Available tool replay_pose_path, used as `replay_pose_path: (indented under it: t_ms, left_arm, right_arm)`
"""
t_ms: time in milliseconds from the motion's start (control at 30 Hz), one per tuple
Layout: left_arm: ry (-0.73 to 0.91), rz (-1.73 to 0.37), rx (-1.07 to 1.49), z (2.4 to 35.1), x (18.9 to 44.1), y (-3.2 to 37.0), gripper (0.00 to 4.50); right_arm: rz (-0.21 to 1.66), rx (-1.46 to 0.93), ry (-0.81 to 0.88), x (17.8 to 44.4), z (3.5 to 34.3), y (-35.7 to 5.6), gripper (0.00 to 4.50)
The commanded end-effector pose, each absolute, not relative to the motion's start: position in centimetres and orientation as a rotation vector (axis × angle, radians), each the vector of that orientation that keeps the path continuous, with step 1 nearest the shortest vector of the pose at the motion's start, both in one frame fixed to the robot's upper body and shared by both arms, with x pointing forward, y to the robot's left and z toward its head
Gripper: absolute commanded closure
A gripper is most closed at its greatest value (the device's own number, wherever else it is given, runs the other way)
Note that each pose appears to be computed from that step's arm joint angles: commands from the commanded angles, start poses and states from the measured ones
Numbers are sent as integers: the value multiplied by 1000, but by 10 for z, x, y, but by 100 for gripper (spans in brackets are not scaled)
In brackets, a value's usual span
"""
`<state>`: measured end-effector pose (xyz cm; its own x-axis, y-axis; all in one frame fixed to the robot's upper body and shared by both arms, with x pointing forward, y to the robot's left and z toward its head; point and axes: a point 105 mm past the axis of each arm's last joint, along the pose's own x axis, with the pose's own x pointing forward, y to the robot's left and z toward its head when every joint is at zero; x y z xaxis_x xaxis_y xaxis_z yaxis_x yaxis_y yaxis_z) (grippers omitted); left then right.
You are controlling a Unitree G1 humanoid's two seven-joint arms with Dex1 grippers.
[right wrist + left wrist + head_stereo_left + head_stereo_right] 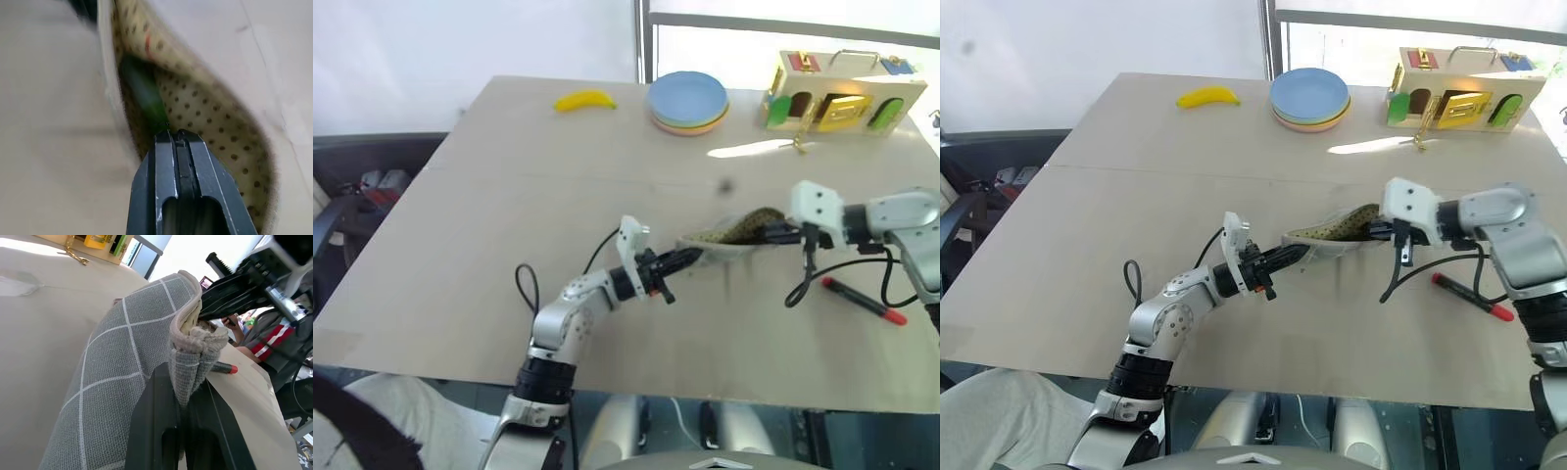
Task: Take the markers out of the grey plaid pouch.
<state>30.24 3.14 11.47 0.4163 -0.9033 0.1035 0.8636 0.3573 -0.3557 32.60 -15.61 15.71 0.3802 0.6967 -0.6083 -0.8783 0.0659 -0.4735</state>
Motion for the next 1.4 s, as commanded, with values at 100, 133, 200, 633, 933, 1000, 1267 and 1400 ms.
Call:
replay_pose_path:
  t_ms: [100,133,200,633,933,1000,1267,1400]
  left_arm:
    - [70,-1180,-398,127,301,23,450]
    - [71,-1180,-403,127,301,23,450]
    - [74,-1181,-413,126,301,22,450]
    - [123,-1159,-491,116,305,20,450]
    - [151,-1143,-496,108,311,22,450]
    - [154,-1142,-493,107,311,23,450]
    - [158,-1134,-491,105,309,24,450]
    - [163,-1133,-487,103,309,25,450]
  right_arm:
    - [1282,-1144,258,330,145,-150,366]
    - [1306,-1153,268,330,143,-150,322]
    - [1307,-1221,236,336,144,-147,231]
    - [1423,-1270,409,349,132,-126,3]
    - [1543,-1226,486,347,120,-96,3]
    - [1527,-1226,507,349,115,-98,3]
    - [1523,-1205,507,347,123,-105,302]
    - [1526,-1171,476,342,134,-103,370]
